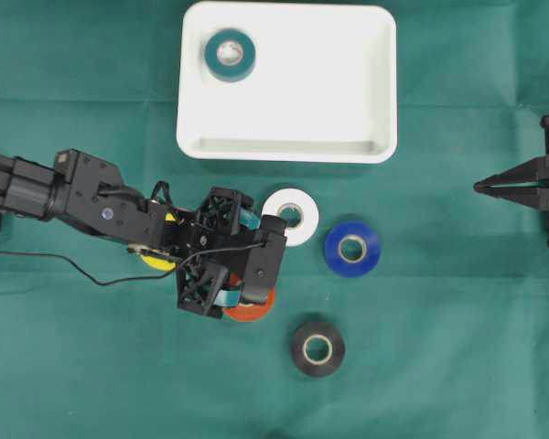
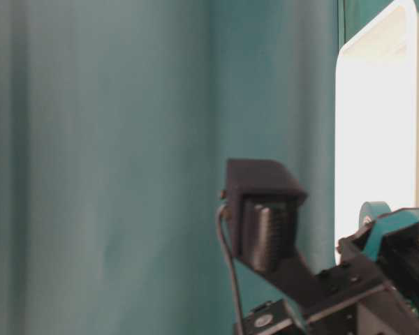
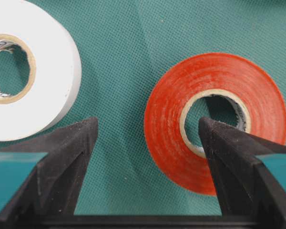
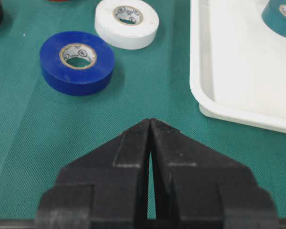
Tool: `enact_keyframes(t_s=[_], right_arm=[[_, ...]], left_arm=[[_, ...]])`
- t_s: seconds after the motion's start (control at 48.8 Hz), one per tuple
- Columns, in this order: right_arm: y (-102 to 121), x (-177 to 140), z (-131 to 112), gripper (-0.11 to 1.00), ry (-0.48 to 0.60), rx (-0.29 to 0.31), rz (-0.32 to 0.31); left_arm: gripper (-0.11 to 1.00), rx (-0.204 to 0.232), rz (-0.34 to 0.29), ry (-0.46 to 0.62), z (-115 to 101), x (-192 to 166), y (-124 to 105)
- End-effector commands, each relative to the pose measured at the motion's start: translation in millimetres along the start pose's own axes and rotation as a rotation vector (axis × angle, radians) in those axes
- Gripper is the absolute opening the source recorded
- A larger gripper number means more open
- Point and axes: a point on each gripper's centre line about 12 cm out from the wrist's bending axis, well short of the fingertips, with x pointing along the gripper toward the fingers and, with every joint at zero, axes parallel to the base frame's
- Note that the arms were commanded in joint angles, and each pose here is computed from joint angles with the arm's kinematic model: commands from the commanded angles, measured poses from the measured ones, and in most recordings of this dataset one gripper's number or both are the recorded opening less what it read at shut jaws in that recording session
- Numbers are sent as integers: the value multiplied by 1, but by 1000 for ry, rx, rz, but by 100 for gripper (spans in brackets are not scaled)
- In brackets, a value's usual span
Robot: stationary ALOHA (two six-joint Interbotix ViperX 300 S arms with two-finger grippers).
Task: Put the tape into the white case with the left arm.
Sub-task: 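Reach the left gripper past the yellow roll to the red roll, then grip the red roll's core with the left gripper and lift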
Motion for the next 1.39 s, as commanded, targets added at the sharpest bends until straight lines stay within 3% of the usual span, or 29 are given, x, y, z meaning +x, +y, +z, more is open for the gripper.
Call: enact_keyframes(t_s=[0.0,0.471,0.553,0.697,0.738,1.025,1.373], right_arm=[[0,1,5,-9,-17,-2,0],[0,1,5,-9,-15,-2,0],[0,1,5,-9,-15,-2,0],[0,1,5,-9,-15,-2,0],[0,1,5,-9,-15,-2,0],[0,1,5,-9,-15,-2,0],[0,1,4,-9,-12,-1,-2]], left_arm=[[84,4,2,-37,12,-4,0],[82,6,2,-37,12,3,0],[71,6,1,-31,10,3,0],[31,4,1,-29,9,2,0],[26,4,1,-31,9,2,0],[26,10,-4,-39,13,-6,-4],[26,42,-23,-91,38,-57,-17]])
